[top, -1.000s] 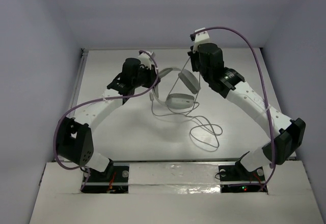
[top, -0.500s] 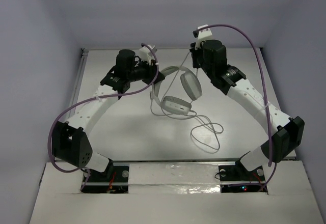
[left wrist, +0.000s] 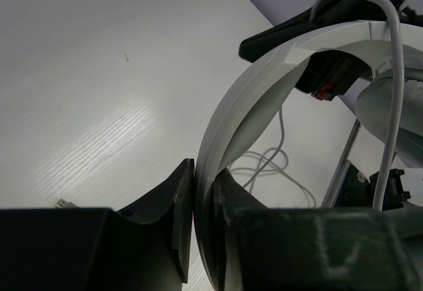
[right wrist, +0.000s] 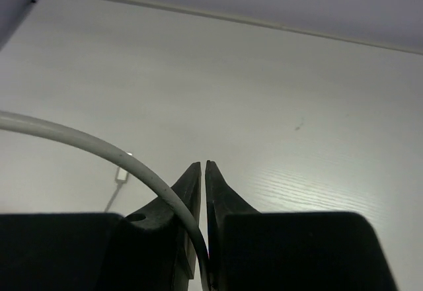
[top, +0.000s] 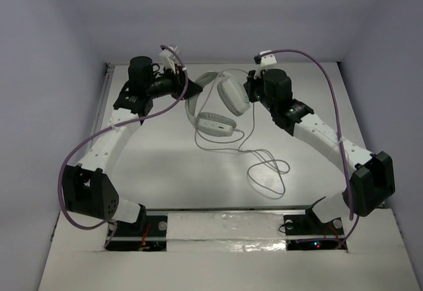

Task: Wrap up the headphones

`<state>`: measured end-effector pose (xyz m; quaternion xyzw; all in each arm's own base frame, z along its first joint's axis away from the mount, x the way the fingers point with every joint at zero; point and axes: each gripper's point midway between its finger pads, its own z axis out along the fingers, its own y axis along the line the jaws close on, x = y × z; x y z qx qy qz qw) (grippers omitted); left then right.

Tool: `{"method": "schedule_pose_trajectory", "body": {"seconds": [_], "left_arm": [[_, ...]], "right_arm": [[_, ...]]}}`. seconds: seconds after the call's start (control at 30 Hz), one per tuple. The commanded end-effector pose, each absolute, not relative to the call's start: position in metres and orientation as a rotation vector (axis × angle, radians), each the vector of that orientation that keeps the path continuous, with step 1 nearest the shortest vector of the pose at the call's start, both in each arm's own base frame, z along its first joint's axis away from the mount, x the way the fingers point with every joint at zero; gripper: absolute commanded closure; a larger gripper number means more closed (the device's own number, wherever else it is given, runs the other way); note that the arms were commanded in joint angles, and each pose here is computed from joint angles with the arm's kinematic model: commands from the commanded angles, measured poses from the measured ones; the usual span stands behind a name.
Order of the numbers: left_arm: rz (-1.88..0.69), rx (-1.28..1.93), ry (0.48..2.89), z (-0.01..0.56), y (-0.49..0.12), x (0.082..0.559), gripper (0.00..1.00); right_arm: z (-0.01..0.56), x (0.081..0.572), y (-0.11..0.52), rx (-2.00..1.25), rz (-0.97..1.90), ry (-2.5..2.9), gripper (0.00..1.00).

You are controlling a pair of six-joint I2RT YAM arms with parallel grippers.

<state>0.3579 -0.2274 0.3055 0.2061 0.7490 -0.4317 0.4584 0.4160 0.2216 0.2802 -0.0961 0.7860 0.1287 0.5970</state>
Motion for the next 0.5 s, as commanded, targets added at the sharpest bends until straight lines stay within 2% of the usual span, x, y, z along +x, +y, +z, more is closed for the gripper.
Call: {"method": "schedule_pose_trajectory", "body": {"seconds": [0.0,0.2,0.33,0.47], "left_arm": [[-1.143,0.573,1.596,0.398,-0.234,0.334,1.00],[-1.136,0.463,1.514,0.438,-0.220,0.338,1.00],[-1.196,0.376,1.472,0.461,-0.217,0.341,1.00],[-1.211,0.248,1.442,0.476,-0.212,0.352,1.00]], "right_arm": [[0.325,0.412,0.244,-0.179,0.522,1.659,0.87],[0.326,0.374,0.284,-0.269,0.889,1.521,0.85],[0.280,0.360,0.303,-0.325,1.028,1.574,0.83],[0.261,0.351,0.314,-0.353,1.120,1.575,0.82]]}}
